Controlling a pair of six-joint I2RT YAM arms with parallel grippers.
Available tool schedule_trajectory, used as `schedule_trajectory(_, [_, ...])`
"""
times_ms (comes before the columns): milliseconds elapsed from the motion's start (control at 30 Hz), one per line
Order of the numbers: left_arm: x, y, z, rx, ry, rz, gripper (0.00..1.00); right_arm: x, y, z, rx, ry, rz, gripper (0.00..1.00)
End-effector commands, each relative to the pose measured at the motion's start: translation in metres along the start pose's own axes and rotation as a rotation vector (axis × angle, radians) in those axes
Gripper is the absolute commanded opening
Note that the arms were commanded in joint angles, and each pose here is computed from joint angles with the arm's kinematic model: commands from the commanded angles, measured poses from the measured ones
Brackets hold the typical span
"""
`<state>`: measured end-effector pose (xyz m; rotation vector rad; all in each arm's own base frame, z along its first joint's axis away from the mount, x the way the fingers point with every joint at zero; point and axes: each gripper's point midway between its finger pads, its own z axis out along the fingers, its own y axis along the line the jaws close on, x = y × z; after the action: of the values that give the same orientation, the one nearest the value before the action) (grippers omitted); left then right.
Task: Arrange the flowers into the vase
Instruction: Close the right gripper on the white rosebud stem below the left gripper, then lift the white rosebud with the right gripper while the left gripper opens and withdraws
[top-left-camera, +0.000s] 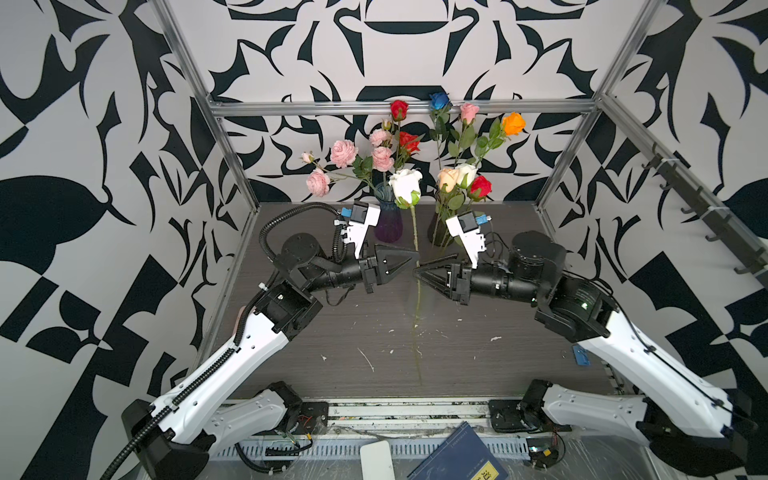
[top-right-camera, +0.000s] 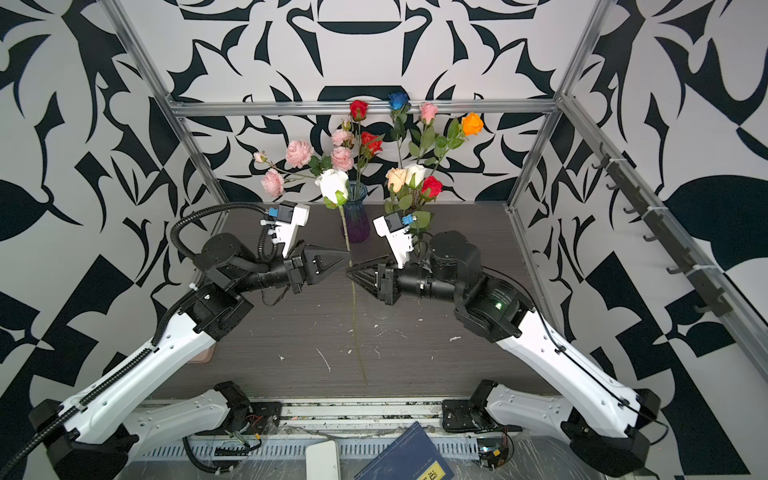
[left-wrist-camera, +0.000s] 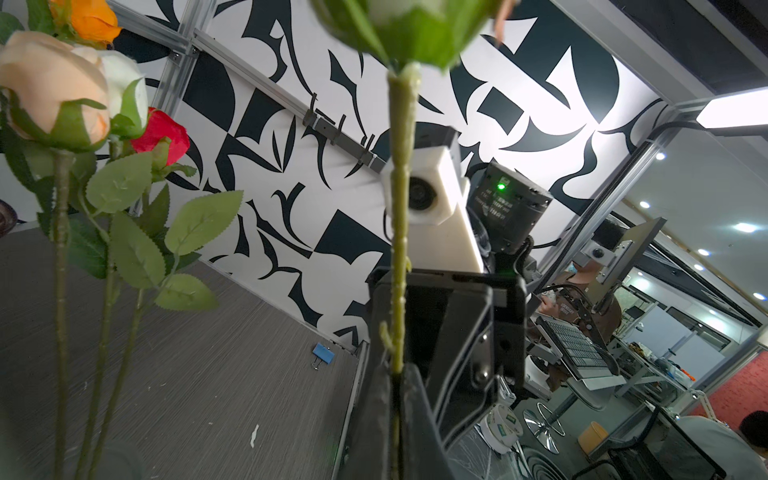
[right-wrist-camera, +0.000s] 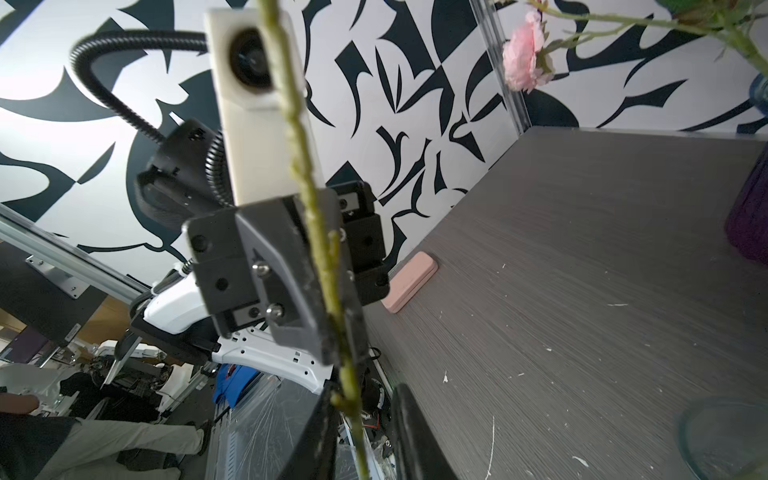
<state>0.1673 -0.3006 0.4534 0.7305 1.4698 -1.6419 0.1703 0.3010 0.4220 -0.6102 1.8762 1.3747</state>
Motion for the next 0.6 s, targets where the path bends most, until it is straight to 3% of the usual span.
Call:
schedule_trajectory(0, [-0.013, -0.018, -0.002, 0.036, -0.024, 0.045, 0.04, -0.013, 0.018, -0.003, -0.065, -0.041, -0.026, 0.27])
schedule_trajectory(100, [-0.013, -0.017, -0.002, 0.032, -0.026, 0.045, 0.04, -0.014, 0.018, -0.001, -0.072, -0.034, -0.022, 0.25])
schedule_trajectory(267, [-0.012, -0.014, -0.002, 0.023, -0.024, 0.038, 0.09, -0.014, 0.018, -0.004, -0.070, -0.047, -0.023, 0.08])
schedule_trajectory(300, [-0.012, -0.014, -0.002, 0.020, -0.025, 0.039, 0.18, -0.014, 0.019, -0.006, -0.067, -0.052, -0.026, 0.01])
schedule_trajectory(367, [-0.009, -0.008, -0.005, -0.016, -0.030, 0.037, 0.35, -0.016, 0.016, -0.010, -0.038, -0.068, -0.029, 0.00])
schedule_trajectory(433, [-0.005, 0.012, -0.013, -0.138, -0.054, 0.027, 0.56, -0.022, 0.013, -0.016, -0.001, -0.097, -0.038, 0.00])
schedule_trajectory(500, [0.004, 0.029, -0.024, -0.235, -0.064, 0.026, 0.67, -0.031, 0.009, -0.024, 0.061, -0.129, -0.063, 0.00])
schedule_trajectory(567, [0.015, 0.037, -0.035, -0.294, -0.059, 0.040, 0.71, -0.044, 0.005, -0.032, 0.132, -0.159, -0.104, 0.00])
